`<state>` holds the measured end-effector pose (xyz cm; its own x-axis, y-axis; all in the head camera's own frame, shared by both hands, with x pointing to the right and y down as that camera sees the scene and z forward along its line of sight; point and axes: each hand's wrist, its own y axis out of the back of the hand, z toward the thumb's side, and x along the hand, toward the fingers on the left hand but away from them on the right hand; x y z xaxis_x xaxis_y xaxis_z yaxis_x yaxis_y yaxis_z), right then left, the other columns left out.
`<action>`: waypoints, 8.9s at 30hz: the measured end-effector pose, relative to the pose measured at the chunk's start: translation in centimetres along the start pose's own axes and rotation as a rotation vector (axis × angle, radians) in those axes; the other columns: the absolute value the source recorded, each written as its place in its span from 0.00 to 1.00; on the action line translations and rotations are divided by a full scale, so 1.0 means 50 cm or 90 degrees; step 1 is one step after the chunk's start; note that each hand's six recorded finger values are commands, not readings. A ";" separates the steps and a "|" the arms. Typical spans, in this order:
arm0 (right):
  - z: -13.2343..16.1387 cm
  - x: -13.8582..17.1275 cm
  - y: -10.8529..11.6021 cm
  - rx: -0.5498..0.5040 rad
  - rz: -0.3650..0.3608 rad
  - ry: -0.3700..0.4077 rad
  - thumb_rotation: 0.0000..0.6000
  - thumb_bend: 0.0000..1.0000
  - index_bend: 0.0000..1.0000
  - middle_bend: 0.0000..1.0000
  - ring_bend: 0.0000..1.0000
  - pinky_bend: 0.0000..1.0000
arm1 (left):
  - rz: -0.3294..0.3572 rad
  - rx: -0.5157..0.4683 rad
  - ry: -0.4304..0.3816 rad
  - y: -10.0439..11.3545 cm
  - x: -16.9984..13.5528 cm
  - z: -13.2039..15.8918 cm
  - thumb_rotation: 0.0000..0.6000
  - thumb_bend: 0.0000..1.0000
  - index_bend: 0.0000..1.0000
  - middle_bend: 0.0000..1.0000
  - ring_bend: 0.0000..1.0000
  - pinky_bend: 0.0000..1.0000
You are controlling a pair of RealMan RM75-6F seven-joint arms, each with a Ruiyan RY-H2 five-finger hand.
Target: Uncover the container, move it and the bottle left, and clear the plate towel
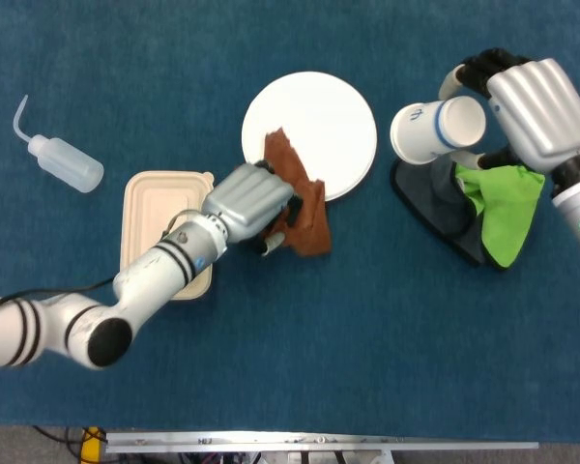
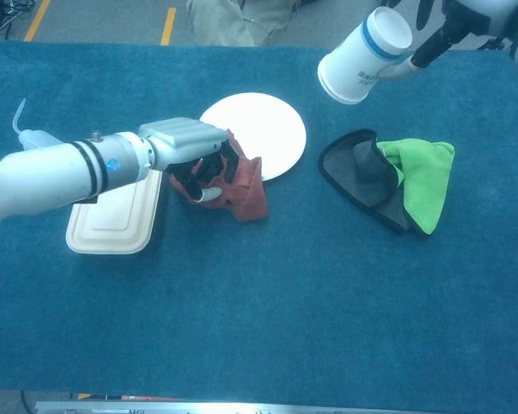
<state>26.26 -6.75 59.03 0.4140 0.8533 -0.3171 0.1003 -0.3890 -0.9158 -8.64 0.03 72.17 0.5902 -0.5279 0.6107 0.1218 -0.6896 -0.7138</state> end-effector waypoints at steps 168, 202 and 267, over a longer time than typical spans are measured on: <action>0.322 0.007 -0.366 0.180 0.114 0.279 1.00 0.08 0.66 0.58 0.50 0.63 | 0.242 0.051 0.297 0.093 -0.431 -0.281 1.00 0.41 0.14 0.18 0.14 0.18; 0.047 0.261 -0.121 0.050 0.085 0.254 1.00 0.08 0.66 0.58 0.50 0.63 | 0.219 0.043 0.307 0.076 -0.404 -0.289 1.00 0.41 0.11 0.17 0.14 0.18; -0.116 0.085 -0.251 0.255 0.195 0.033 1.00 0.12 0.69 0.62 0.63 0.83 | 0.179 0.027 0.303 0.043 -0.380 -0.304 1.00 0.41 0.09 0.14 0.12 0.18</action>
<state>32.02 -0.26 70.60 0.4160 0.6985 -0.5823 -0.3829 -0.4463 -0.8088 -31.72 1.05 64.21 0.1800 -0.8612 0.4752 0.0494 -0.4746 -0.8788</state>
